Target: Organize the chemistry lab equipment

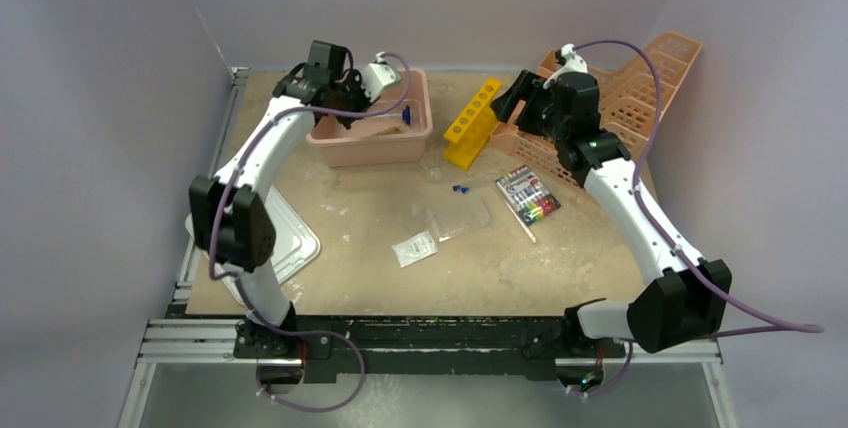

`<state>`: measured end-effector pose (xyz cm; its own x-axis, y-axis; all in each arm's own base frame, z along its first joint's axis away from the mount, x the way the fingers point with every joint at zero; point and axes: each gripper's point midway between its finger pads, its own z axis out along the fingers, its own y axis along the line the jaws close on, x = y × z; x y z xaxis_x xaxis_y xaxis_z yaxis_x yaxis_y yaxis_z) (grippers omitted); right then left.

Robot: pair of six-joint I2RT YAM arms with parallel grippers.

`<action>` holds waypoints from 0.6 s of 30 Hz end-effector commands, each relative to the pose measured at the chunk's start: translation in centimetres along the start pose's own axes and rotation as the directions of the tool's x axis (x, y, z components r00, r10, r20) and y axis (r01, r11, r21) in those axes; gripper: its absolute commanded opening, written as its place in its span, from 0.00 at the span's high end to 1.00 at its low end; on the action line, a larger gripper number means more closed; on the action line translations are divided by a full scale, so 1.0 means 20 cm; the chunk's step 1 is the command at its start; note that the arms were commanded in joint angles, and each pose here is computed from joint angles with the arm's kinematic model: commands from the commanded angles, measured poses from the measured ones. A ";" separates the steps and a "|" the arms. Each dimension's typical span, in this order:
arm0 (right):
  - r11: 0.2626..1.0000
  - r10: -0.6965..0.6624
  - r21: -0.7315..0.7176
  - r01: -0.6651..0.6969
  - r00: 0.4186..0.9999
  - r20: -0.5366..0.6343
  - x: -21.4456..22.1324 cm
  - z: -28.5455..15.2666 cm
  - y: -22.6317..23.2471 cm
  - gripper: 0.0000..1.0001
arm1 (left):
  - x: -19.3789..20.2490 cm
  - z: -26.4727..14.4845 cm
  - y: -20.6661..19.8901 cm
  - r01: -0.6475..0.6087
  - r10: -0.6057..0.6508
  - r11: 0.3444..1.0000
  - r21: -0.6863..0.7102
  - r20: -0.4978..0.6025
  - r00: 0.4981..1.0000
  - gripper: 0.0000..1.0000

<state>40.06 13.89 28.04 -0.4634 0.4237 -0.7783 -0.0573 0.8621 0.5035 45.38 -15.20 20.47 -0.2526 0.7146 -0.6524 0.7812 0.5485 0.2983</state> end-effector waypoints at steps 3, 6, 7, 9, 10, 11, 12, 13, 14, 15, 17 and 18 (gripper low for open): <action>1.000 -0.002 0.006 0.002 0.999 0.052 -0.07 -0.05 0.01 0.23 | 0.13 0.17 0.21 0.021 -0.022 1.000 -0.013 -0.091 0.996 1.00; 1.000 -0.002 0.008 0.001 0.999 0.048 -0.06 -0.04 0.00 0.23 | 0.24 0.24 0.20 0.048 -0.046 0.999 0.009 -0.150 0.988 1.00; 1.000 -0.001 0.009 0.000 0.999 0.048 -0.06 -0.03 0.00 0.23 | 0.26 0.26 0.19 0.055 -0.050 0.998 0.021 -0.166 0.985 1.00; 1.000 -0.002 0.023 0.000 0.999 0.053 -0.07 -0.01 -0.01 0.23 | 0.32 0.29 0.16 0.075 -0.066 0.996 0.039 -0.189 0.980 1.00; 1.000 -0.001 0.023 0.000 0.998 0.056 -0.07 -0.01 -0.01 0.23 | 0.34 0.30 0.14 0.085 -0.074 0.995 0.049 -0.200 0.977 1.00; 1.000 0.000 0.024 -0.001 0.998 0.055 -0.07 0.00 -0.01 0.23 | 0.36 0.31 0.13 0.094 -0.080 0.994 0.057 -0.209 0.975 1.00; 1.000 -0.001 0.024 0.000 0.998 0.056 -0.08 0.01 -0.01 0.23 | 0.39 0.32 0.12 0.104 -0.086 0.992 0.071 -0.222 0.971 1.00; 1.000 -0.002 0.024 0.000 0.998 0.055 -0.08 0.01 -0.01 0.23 | 0.41 0.32 0.10 0.112 -0.090 0.990 0.081 -0.236 0.968 1.00; 1.000 0.000 0.026 -0.002 0.999 0.052 -0.07 0.02 -0.01 0.23 | 0.44 0.34 0.09 0.118 -0.091 0.989 0.094 -0.253 0.963 1.00; 1.000 0.000 0.025 -0.001 0.999 0.051 -0.07 0.03 -0.01 0.23 | 0.46 0.35 0.07 0.122 -0.089 0.987 0.105 -0.271 0.958 1.00; 1.000 0.000 0.024 -0.002 0.999 0.048 -0.07 0.05 -0.01 0.23 | 0.49 0.36 0.07 0.130 -0.090 0.985 0.115 -0.301 0.949 1.00; 1.000 0.001 0.023 -0.002 0.999 0.045 -0.07 0.06 0.00 0.23 | 0.51 0.36 0.07 0.138 -0.096 0.984 0.116 -0.312 0.945 1.00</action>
<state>40.47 13.54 26.73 -0.4797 0.4196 -0.7706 -0.0201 0.8728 0.4877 47.81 -11.01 9.45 -0.4798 0.7496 -0.4560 0.7958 0.5906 0.1335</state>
